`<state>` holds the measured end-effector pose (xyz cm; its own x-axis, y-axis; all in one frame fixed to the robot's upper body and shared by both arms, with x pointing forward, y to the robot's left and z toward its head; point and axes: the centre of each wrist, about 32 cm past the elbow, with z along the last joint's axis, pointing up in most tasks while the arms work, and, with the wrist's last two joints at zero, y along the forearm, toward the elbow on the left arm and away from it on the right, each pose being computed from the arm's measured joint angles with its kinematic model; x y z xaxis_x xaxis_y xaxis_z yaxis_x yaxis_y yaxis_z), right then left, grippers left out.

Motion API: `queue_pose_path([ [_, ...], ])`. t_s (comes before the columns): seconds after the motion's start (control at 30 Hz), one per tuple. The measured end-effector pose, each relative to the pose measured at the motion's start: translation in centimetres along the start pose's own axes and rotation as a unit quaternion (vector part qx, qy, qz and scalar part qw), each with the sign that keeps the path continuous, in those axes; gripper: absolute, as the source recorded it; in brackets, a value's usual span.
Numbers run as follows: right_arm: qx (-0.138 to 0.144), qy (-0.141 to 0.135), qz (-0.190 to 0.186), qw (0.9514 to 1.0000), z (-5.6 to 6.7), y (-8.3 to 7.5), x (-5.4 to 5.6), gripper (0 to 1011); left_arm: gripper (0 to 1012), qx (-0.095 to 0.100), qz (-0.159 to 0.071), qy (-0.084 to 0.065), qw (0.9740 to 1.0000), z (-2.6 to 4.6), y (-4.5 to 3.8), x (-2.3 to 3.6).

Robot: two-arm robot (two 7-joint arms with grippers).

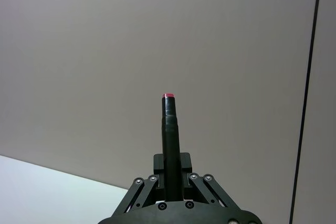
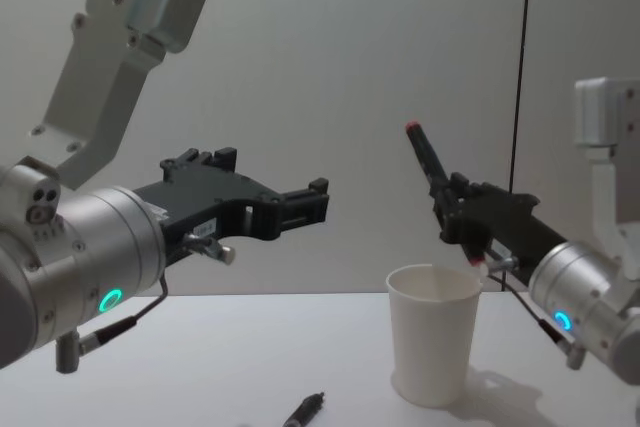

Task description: Place the pen into the pen holder.

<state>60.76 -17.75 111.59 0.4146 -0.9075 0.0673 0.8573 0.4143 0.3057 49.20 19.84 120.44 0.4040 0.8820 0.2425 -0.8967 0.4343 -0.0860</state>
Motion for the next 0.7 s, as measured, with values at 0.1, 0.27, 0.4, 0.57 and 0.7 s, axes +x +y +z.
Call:
queue_pose_path([
  [0.1,-0.003,-0.001,0.003,1.0000,-0.4,0.4,-0.1,163,1008,0.000,0.000,0.000,1.0000,0.00,0.00,0.00],
  [0.27,-0.004,-0.002,0.008,1.0000,-0.9,1.0,-0.3,163,1009,0.000,0.000,0.000,1.0000,0.00,0.00,0.00],
  [0.4,-0.005,-0.002,0.011,0.9999,-1.2,1.2,-0.4,163,1009,0.000,0.000,0.000,1.0000,0.00,0.00,0.00],
  [0.57,-0.004,-0.003,0.015,0.9999,-1.5,1.5,-0.4,194,1008,0.000,0.000,0.000,1.0000,0.00,0.00,0.00],
  [0.7,-0.003,-0.003,0.017,0.9998,-1.6,1.6,-0.5,278,1008,0.000,0.000,0.000,1.0000,0.00,0.00,0.00],
])
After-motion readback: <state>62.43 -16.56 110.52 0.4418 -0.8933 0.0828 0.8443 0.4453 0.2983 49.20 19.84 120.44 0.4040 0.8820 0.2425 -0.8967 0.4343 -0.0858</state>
